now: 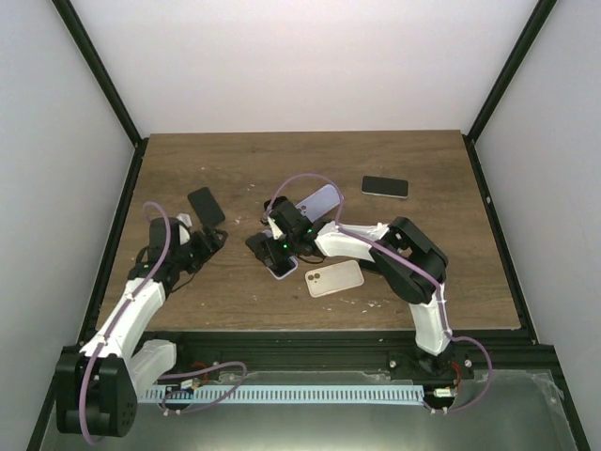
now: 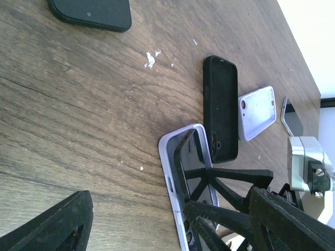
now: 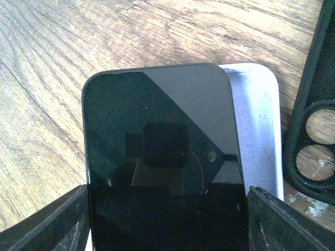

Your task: Put the phone into the phone case

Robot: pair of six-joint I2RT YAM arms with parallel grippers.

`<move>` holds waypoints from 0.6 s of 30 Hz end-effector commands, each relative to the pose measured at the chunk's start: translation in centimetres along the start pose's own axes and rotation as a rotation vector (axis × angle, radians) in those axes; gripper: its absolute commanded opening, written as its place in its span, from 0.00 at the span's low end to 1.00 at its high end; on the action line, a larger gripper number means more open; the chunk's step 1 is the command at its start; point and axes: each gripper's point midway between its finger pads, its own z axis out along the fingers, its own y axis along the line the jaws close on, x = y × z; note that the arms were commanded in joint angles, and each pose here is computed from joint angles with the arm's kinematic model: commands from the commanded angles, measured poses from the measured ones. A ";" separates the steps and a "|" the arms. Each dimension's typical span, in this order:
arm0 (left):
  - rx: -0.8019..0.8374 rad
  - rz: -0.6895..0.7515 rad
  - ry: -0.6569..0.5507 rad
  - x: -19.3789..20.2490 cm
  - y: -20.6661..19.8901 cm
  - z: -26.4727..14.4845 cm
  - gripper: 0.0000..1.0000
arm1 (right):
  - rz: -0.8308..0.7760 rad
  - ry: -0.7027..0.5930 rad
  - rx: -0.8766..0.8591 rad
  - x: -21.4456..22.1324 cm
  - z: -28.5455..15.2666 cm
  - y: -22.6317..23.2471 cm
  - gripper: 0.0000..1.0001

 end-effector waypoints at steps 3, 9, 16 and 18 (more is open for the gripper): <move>0.037 -0.013 0.022 0.2 -0.3 0.7 0.82 | -0.017 -0.040 0.036 -0.8 -0.5 -0.1 0.78; 0.044 -0.019 0.061 0.8 0.0 1.5 0.79 | 0.002 -0.041 0.041 -1.1 -1.5 0.1 0.89; 0.063 -0.037 0.112 1.8 0.3 2.4 0.72 | 0.021 -0.053 0.066 -1.3 -3.2 -0.4 0.99; 0.066 -0.041 0.125 2.0 0.3 2.7 0.69 | 0.047 -0.042 0.074 -1.0 -3.4 -1.4 0.96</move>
